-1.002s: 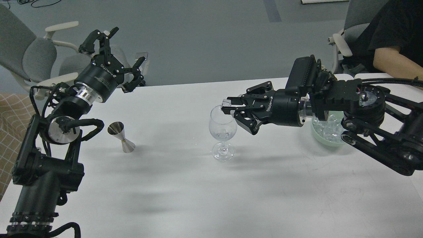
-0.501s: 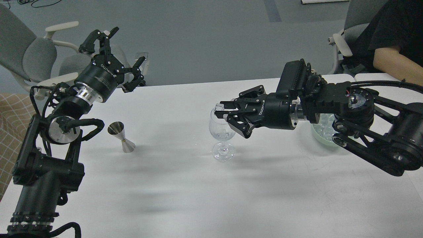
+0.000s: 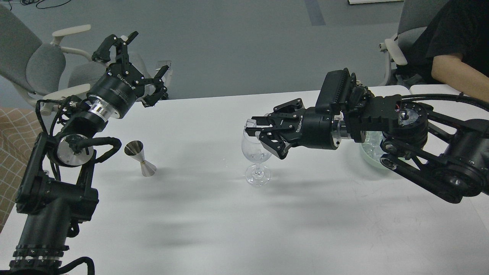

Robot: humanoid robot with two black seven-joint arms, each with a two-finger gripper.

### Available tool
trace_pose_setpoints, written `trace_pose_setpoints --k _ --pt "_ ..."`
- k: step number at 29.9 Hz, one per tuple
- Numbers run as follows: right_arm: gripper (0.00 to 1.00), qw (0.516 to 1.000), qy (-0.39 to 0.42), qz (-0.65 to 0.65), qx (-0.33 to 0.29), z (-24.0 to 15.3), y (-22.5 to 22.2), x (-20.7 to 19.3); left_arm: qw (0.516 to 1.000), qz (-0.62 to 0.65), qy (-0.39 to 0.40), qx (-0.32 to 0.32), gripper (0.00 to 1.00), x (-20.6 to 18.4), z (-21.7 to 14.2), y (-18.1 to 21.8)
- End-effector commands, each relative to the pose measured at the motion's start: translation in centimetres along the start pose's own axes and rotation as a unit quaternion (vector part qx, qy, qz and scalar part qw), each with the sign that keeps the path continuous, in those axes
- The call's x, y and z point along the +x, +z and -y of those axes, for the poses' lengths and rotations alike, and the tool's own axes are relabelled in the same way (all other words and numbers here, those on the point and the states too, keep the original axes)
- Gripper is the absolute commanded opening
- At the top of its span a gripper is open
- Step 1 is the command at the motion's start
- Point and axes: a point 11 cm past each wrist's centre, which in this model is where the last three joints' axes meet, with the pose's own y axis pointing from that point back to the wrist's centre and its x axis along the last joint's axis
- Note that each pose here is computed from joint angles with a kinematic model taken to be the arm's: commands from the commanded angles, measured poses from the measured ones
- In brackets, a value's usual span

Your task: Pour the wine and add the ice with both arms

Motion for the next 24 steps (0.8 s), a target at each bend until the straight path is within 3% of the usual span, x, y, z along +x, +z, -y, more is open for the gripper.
trace_pose_setpoints --k 1,7,14,15,18,24 --pt "0.33 1.000 0.000 0.000 0.000 0.0 0.0 0.0 1.000 0.001 -0.001 -0.001 0.98 0.0 0.0 0.1" --pt "0.38 1.000 0.000 0.000 -0.001 0.0 0.0 0.0 1.000 0.000 0.001 -0.002 0.98 0.1 0.0 0.2" --pt "0.53 1.000 0.005 -0.001 -0.001 0.0 0.0 0.4 1.000 0.000 0.001 -0.002 0.98 0.1 0.0 0.2" --pt "0.61 1.000 0.011 -0.003 -0.005 -0.1 0.3 0.8 1.000 0.000 0.001 -0.002 0.98 0.1 0.0 0.2" --pt "1.00 0.998 0.051 -0.008 -0.026 -1.1 1.7 3.4 1.000 0.002 0.001 -0.002 0.98 0.1 -0.1 0.3" --pt "1.00 0.984 0.150 0.075 -0.064 -4.1 6.6 9.2 1.000 0.003 0.003 -0.003 0.98 0.3 0.0 0.5"
